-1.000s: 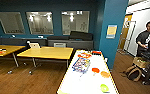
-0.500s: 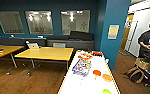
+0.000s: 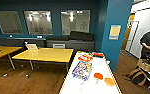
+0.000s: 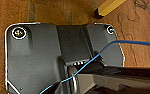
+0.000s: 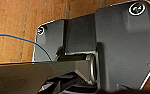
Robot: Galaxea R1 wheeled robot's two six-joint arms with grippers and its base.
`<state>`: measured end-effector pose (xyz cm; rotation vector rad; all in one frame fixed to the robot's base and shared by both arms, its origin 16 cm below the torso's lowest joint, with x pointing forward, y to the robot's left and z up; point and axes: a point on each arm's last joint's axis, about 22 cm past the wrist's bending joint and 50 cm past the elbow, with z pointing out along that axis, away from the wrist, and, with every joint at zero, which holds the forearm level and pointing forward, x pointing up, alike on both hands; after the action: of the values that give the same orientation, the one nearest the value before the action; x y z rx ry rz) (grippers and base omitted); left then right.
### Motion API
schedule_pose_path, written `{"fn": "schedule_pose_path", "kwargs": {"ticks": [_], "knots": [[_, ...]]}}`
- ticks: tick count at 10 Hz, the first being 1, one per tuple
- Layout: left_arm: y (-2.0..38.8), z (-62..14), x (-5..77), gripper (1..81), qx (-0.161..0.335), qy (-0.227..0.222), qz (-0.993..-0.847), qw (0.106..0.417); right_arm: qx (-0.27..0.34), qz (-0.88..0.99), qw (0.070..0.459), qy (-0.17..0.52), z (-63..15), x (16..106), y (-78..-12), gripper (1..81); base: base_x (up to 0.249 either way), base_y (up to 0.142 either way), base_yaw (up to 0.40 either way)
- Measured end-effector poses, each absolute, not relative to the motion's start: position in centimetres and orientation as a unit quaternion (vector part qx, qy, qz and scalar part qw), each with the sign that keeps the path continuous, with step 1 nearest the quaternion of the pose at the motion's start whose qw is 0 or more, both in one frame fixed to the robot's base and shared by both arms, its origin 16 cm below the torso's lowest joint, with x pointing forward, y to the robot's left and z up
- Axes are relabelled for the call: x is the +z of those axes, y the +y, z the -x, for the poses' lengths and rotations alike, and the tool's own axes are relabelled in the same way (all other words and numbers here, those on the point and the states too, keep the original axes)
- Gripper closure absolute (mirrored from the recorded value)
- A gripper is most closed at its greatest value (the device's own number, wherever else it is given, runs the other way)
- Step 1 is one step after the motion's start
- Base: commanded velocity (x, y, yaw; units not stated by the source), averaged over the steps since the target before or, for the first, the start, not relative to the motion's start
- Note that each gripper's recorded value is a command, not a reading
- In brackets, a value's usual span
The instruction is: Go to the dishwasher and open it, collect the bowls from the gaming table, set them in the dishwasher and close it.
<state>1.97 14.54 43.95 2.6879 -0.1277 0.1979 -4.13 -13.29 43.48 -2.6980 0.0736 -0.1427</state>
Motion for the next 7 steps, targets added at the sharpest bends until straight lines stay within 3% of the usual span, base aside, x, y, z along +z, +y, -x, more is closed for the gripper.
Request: {"fn": "schedule_pose_path", "kwargs": {"ticks": [3, 7], "knots": [[14.5, -2.9, 44.0, 1.0, 0.078, -0.047, -0.971, 0.220, -0.060, 0.973, 0.222, 0.027, 3.0, 43.7, -14.1, 1.0, 0.000, 0.000, 0.000], [14.9, -2.0, 44.0, 1.0, 0.072, -0.046, -0.972, 0.219, -0.070, 0.956, 0.283, 0.035, 2.5, 46.7, -13.1, 1.0, 0.000, 0.000, 0.000]]}}
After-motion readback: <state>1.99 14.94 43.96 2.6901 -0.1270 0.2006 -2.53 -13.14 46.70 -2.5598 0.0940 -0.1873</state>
